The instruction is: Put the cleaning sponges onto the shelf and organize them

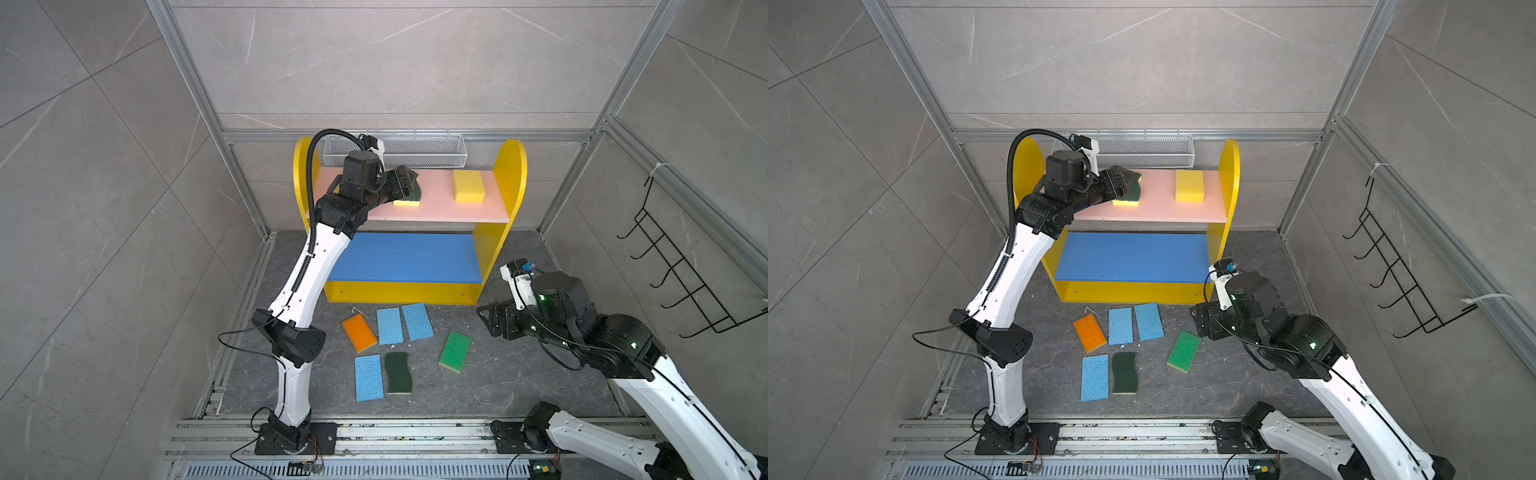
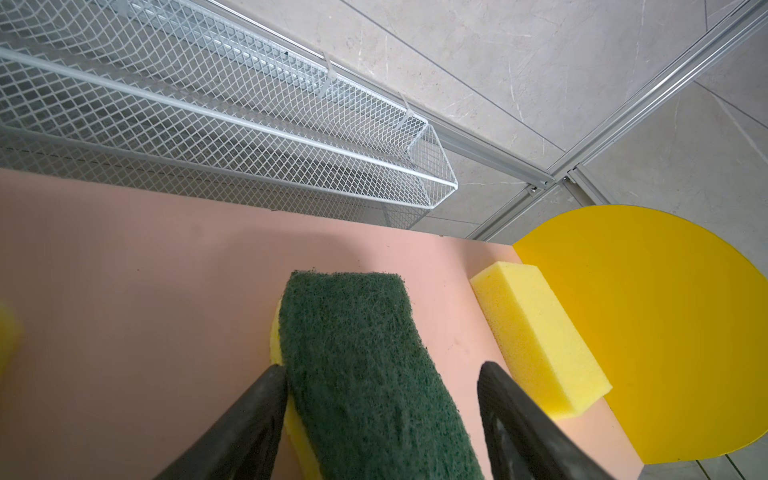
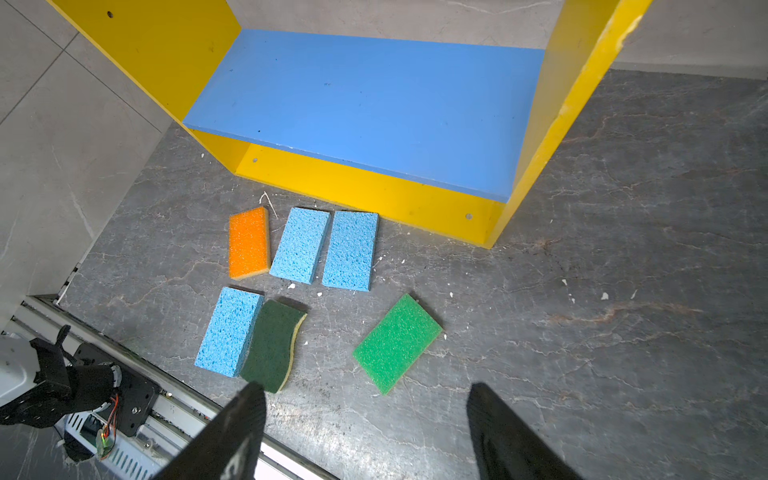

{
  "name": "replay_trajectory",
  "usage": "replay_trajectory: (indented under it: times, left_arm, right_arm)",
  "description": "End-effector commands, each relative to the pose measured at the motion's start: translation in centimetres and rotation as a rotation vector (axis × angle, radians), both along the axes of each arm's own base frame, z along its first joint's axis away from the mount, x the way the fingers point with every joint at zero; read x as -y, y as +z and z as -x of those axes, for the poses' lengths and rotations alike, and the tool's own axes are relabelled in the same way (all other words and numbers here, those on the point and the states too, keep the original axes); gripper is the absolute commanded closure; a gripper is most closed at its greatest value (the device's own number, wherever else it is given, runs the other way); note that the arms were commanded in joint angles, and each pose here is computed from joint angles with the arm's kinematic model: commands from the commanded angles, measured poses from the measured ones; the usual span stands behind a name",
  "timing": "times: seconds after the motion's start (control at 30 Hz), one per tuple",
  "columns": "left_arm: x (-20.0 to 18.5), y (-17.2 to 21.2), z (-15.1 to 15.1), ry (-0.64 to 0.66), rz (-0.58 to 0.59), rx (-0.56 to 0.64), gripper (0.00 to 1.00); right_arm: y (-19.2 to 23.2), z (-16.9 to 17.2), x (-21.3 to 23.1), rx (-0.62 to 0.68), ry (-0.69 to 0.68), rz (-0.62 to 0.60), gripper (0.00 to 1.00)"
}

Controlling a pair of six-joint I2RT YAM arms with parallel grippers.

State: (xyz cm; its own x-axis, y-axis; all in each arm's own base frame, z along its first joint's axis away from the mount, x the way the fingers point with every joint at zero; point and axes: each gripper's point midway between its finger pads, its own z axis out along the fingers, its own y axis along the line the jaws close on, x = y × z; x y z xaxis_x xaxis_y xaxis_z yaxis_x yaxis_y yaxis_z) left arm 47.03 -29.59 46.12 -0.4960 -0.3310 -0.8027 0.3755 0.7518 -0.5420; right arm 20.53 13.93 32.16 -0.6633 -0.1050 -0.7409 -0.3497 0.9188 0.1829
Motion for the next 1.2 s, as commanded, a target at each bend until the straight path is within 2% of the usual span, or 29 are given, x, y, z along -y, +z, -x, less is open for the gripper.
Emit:
replay_trajectory:
  times: [0.0, 0.43, 0.8, 0.97, 1.17]
  left_arm:
    - [1.0, -2.7, -0.3, -0.012, -0.011, -0.083, 0.25]
    - [-2.2, 0.1, 2.7, 0.068, -0.1, -0.026, 0.25]
    - [-2.7, 2.8, 8.7, 0.031, -0.158, 0.044, 0.25]
    - [-3.5, 2.5, 10.5, 0.033, -0.17, 0.029, 0.26]
    - [-3.9, 1.3, 10.8, 0.038, -0.214, 0.002, 0.29]
  right_arm:
    - [-0.1, 0.3, 0.8, 0.002, -0.014, 0.025, 0.22]
    - [0.0, 0.3, 0.4, -0.007, -0.008, 0.003, 0.22]
    - [0.3, 0.3, 0.3, -0.013, -0.01, -0.009, 0.22]
    - [0.3, 0.4, 0.1, -0.021, -0.004, -0.017, 0.22]
    - [0.4, 0.5, -0.1, -0.026, 0.0, -0.029, 0.23]
